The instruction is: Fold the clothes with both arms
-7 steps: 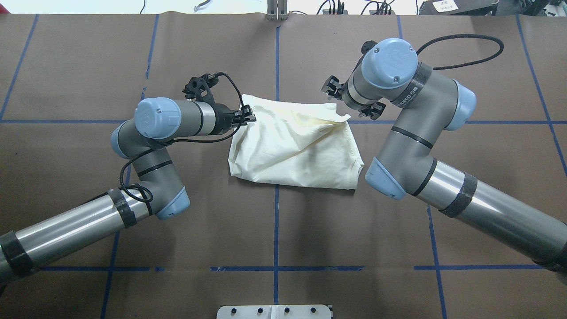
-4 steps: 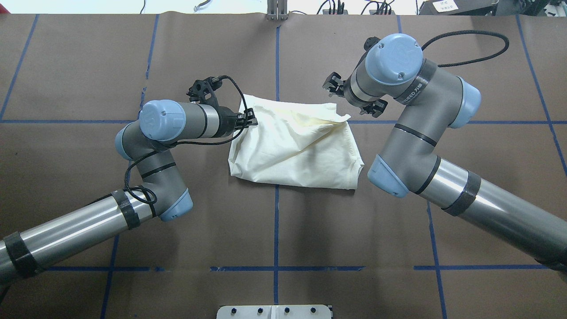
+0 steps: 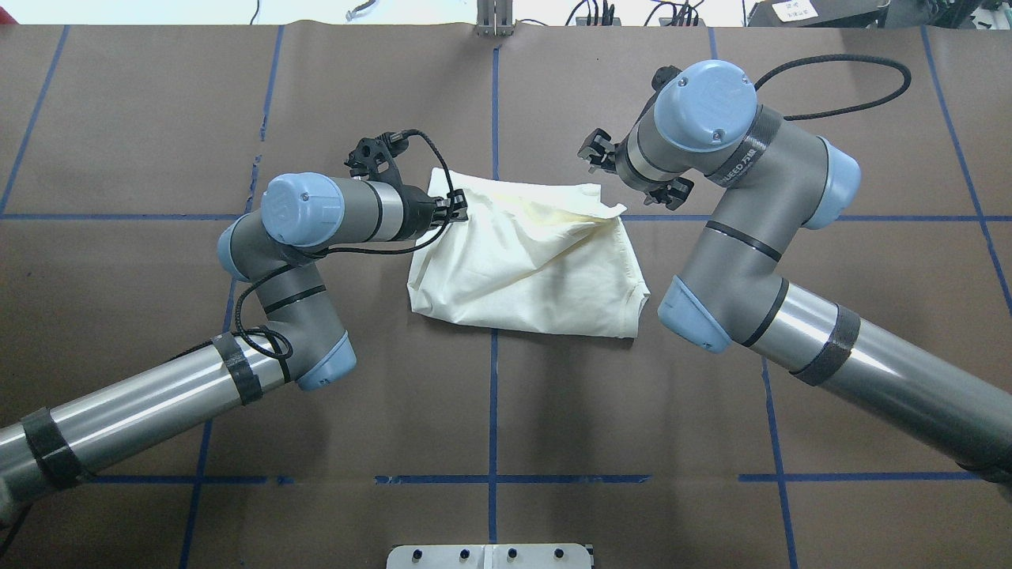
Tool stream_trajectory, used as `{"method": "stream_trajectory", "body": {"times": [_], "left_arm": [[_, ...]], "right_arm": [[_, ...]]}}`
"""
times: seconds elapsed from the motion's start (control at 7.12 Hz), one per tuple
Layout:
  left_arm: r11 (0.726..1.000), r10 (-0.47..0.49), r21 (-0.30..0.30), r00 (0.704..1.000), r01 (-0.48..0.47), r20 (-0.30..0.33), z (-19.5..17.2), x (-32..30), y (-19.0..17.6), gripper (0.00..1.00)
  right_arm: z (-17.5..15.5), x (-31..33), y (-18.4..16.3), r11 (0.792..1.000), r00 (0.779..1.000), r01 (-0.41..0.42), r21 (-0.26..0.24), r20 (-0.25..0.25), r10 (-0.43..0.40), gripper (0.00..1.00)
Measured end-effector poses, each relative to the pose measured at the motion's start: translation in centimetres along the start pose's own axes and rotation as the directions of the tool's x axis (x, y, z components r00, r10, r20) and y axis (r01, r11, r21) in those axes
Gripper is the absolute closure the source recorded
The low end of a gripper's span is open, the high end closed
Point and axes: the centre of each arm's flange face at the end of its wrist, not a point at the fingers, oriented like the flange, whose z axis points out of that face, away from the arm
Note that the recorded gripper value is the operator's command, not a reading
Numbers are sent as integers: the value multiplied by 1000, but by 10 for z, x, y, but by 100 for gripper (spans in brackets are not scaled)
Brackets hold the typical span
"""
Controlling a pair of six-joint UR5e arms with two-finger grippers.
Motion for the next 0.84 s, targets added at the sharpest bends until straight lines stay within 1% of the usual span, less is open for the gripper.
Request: {"method": "stream_trajectory", "body": {"times": [0.42,0.84], "left_arm": [[999,-4,43,1000,5,-17,-19,1,-32,100],[997,-45,55,999,46,-7,-25,-19,-37,100]], "right_arm": [[0,1,0,1000,1000,-1,0,0,1,3],[1,1,0,1000,1000,-1,0,-2,1,3]]}}
